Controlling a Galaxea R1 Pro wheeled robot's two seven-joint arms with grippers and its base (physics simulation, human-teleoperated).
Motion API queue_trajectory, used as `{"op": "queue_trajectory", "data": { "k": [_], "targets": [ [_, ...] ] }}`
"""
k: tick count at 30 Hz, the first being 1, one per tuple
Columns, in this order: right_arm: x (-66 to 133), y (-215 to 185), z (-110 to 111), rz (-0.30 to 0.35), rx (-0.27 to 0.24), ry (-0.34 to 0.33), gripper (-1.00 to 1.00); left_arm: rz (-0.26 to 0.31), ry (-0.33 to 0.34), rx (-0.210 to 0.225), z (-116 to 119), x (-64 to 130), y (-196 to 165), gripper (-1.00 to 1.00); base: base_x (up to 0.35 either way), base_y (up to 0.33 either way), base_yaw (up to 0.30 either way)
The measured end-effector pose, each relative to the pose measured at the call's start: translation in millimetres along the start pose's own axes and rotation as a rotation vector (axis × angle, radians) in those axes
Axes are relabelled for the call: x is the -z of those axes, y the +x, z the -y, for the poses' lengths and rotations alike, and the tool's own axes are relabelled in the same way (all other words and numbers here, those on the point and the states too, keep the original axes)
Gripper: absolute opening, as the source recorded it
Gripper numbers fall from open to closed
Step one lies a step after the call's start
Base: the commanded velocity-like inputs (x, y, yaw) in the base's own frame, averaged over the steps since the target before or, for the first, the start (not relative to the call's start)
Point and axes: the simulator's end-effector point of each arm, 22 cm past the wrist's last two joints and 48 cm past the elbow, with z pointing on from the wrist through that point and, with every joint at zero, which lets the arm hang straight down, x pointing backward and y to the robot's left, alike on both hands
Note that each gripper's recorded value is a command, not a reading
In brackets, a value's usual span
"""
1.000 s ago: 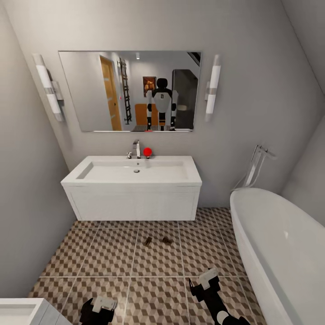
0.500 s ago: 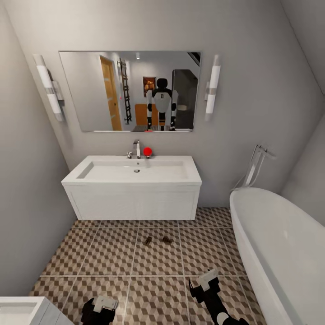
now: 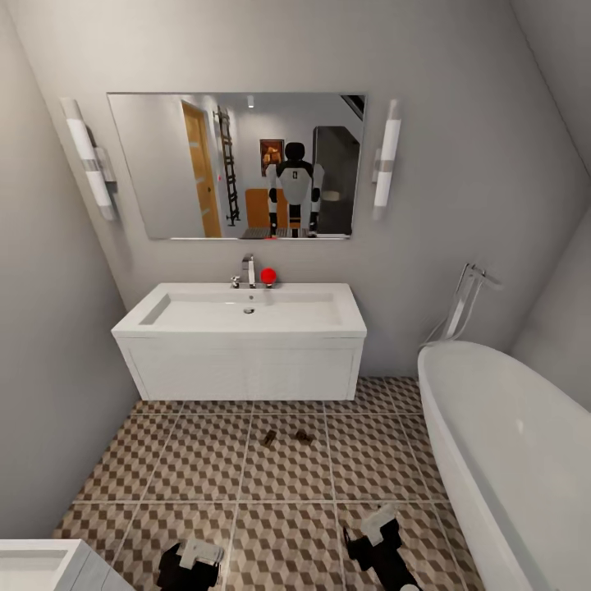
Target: Take the four mousetraps from the cabinet in the bathroom and place them on the bathroom floor. Make sure all four end up on the same floor surface, and ensure that at least two of them are either under or directly next to the same bathroom sink.
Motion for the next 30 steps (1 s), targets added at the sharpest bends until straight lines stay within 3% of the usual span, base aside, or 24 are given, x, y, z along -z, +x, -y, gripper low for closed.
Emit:
{"op": "queue_trajectory", "data": {
  "k": [7, 10, 14, 17, 20, 30],
  "targets": [
    [13.9, 21, 57, 0.040, 0.026, 0.058, 1.00, -0.006, -0.030, -0.011, -25, -0.7, 6, 1.00, 0.000, 0.000, 0.000],
    [18.4, 24, 72, 0.060, 0.006, 0.082, 1.00, -0.006, -0.033, -0.012, -27, -0.7, 6, 1.00, 0.000, 0.000, 0.000],
    [22.2, 30, 94, 0.055, -0.064, 0.142, 1.00, -0.006, -0.033, -0.013, -28, -0.6, 7, 1.00, 0.000, 0.000, 0.000],
    [24.7, 36, 109, 0.043, -0.150, 0.199, 1.00, -0.007, -0.034, -0.012, -29, -0.6, 7, 1.00, 0.000, 0.000, 0.000],
    [24.7, 39, 109, 0.031, -0.186, 0.204, 1.00, -0.008, -0.034, -0.012, -29, -0.6, 7, 1.00, 0.000, 0.000, 0.000],
    [21.9, 36, 96, 0.030, -0.210, 0.190, 1.00, -0.010, -0.033, -0.012, -28, -0.9, 8, 1.00, -0.094, 0.000, 0.000]
  ]
}}
